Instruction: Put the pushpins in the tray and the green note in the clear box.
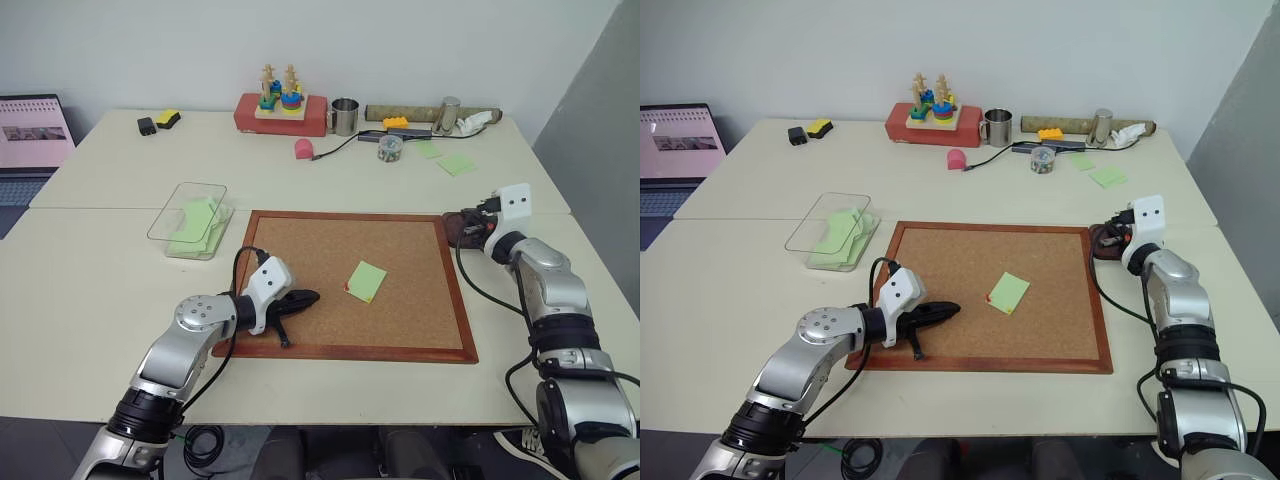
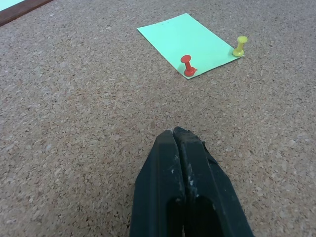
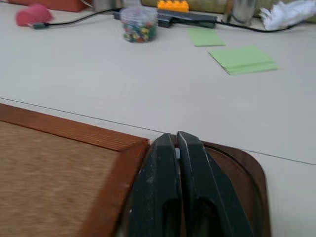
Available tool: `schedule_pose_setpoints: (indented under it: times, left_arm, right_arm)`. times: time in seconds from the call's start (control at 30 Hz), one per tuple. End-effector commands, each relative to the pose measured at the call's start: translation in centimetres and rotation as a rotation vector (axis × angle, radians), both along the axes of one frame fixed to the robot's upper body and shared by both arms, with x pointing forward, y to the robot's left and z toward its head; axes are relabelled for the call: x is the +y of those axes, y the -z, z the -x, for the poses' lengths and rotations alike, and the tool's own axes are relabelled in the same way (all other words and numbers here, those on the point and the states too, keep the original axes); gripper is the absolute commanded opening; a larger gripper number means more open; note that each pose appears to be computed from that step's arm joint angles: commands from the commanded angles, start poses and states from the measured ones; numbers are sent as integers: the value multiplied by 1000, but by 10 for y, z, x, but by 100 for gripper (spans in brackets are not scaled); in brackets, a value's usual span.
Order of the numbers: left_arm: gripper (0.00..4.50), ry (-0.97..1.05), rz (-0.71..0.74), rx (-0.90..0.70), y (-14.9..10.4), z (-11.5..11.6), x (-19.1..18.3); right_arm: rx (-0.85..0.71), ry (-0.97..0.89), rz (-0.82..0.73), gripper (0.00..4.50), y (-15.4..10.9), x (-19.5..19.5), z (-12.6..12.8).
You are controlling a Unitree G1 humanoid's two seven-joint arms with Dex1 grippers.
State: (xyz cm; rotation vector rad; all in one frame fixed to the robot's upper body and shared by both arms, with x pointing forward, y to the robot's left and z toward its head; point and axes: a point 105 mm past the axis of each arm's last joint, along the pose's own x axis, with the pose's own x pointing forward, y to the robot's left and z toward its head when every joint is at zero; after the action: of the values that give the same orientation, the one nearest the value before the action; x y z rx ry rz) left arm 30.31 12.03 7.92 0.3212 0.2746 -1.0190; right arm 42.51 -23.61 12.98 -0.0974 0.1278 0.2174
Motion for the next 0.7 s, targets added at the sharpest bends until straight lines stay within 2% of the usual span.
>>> schedule_pose_setpoints:
  times: [0.03, 0.07, 0.17, 0.43, 0.6, 0.67, 0.7]
  left_arm:
    - [0, 2, -43, 67, 21, 6, 0]
    - [0, 0, -43, 67, 21, 7, 0]
    - [0, -3, -42, 67, 21, 8, 1]
    - [0, -18, -41, 68, 21, 10, 3]
    - [0, -17, -39, 69, 21, 9, 3]
    - [0, -14, -41, 70, 21, 9, 3]
    - [0, -14, -41, 71, 21, 9, 3]
  right_arm:
    - [-27, -2, -32, 3, -10, -3, -8]
    - [-23, -6, -39, 3, -9, -3, -9]
    - [-16, -4, -52, 51, -9, -6, -12]
    - [-26, -3, -62, 231, -15, -12, -13]
    - [-60, -24, -58, 326, -25, -12, -11]
    - [-96, -92, -54, 374, -34, -3, -7]
    - [-107, -125, -53, 380, -37, 2, -4]
